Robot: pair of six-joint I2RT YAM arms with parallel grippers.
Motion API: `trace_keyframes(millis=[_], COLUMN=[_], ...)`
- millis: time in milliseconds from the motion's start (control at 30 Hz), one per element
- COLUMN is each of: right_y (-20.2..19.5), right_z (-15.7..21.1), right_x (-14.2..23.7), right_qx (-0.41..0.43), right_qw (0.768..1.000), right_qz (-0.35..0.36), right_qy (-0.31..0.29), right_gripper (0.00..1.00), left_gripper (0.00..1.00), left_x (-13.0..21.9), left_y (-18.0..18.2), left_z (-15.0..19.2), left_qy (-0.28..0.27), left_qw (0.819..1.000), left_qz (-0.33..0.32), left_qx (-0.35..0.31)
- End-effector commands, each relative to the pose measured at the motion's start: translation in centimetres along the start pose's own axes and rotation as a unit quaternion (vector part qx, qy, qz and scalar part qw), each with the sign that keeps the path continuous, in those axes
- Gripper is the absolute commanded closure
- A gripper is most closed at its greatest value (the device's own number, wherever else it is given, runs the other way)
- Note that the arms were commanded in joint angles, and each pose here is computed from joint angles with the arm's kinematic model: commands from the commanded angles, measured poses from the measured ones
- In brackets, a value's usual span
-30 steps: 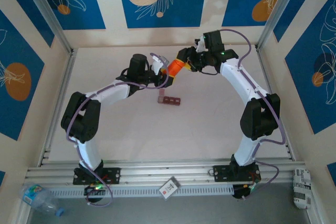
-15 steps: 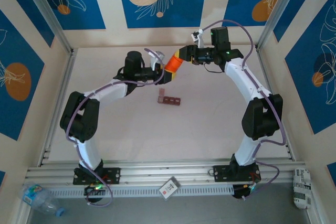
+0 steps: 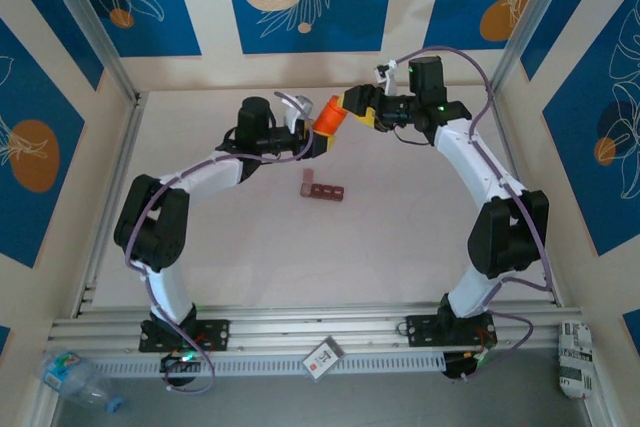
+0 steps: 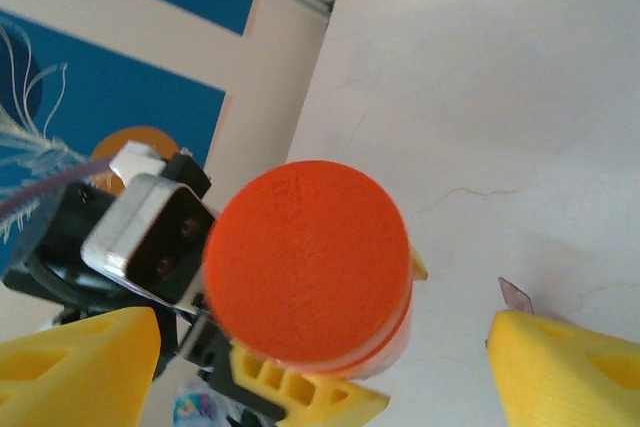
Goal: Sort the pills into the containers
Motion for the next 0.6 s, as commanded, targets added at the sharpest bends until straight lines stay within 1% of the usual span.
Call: trace_keyframes(millis=[0, 133, 200, 333, 567], right_y=[0.2, -0.5, -0.8, -1.0, -0.2], right_z=[-0.3, 0.0, 0.1, 0.2, 0.2], right_x=[0.8, 0.3, -0.2, -1.3, -2.4], right_qx=[-0.058, -0.093, -0.102, -0.113, -0.104], right_qw=[0.997, 0.991, 0.989, 0.988, 0.991], right_qz=[0.036, 0.081, 0.092, 0.093, 0.082], right_qy=[-0.041, -0.053, -0.052, -0.038, -0.027], right_gripper=[0.14, 0.14, 0.13, 0.13, 0.14], left_gripper=[1.0, 1.0, 1.0, 1.0, 1.0], left_x=[0.8, 0.6, 0.3, 0.0, -0.4], left_y=[-0.6, -1.0, -1.3, -1.6, -2.1], left_z=[-1.0, -0.7, -0.7, -0.6, -0.5], left_qy=[0.009, 0.028, 0.033, 0.038, 0.043], left_qw=[0.997, 0.994, 0.993, 0.993, 0.992], left_qz=[-0.043, -0.056, -0.056, -0.053, -0.047], left_qx=[-0.063, -0.09, -0.095, -0.101, -0.105])
Point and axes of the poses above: each hand's point on the last joint's axis, 136 mm out from that joint toward the fingers, its own x axis back along the fingers, its own y axis along the line the jaws close on, z = x × y, the point moved 7 cm from there along x, back along the fingers, and after that the axes turned 1 degree about -x, right-handed, at the moved point
